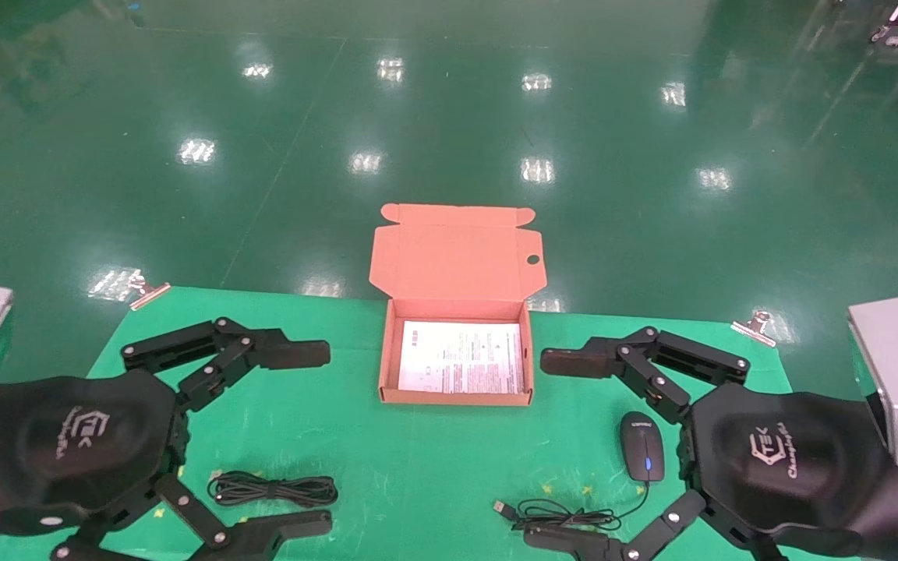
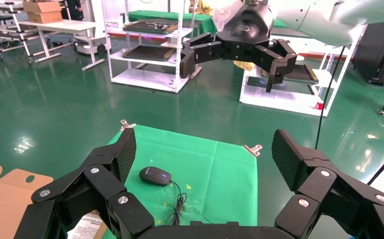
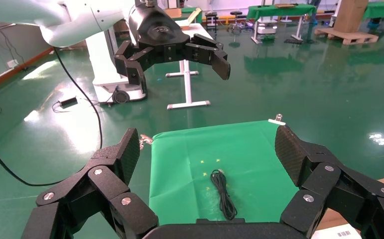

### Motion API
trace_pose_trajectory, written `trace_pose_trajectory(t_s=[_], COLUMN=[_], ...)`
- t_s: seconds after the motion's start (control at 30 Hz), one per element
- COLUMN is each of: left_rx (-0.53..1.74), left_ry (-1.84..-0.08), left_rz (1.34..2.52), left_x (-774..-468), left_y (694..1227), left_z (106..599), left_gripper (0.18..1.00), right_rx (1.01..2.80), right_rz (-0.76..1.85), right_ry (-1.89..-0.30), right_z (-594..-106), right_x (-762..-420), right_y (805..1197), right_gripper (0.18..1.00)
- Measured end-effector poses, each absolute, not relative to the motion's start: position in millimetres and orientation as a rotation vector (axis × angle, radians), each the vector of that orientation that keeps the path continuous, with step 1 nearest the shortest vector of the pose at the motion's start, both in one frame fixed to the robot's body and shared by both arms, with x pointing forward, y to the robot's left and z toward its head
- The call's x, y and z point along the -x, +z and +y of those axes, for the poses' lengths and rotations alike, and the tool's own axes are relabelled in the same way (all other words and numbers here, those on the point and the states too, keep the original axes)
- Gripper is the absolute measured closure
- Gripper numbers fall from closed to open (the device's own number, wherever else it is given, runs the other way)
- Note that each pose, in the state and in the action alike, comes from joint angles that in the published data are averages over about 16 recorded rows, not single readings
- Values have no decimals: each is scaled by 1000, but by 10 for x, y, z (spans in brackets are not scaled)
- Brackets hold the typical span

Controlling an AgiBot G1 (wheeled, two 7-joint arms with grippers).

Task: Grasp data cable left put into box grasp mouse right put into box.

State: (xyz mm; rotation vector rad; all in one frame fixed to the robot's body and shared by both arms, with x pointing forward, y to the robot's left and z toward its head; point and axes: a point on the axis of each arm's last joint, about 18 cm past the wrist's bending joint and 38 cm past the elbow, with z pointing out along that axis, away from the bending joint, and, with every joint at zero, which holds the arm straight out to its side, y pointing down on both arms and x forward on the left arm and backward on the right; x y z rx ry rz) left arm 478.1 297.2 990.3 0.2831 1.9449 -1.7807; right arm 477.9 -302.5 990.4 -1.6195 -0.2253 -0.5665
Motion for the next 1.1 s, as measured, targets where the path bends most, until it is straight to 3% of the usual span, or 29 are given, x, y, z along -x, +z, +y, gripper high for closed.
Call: trace_pose_trajectory(t_s=[0.33,0.67,1.1], left_rx=[-284,-264,-208], left_ry=[-1562,-1108,-542], left_rz=[2154,2401,2531], left_x=[-4975,-5343,-5888], left_y=[9743,9492,9080], left_z=[2817,2672,2556], left_gripper=[184,184,184], right_rx=[1860,2297,2667], right_rz=[-305,-509,-710], right_ry=[-668,-814,-944], right_z=[-3014,-3012,-2941], right_x=[-4893,-5283,-5839], right_y=[9739,9445,9076], right_gripper=[178,178,178])
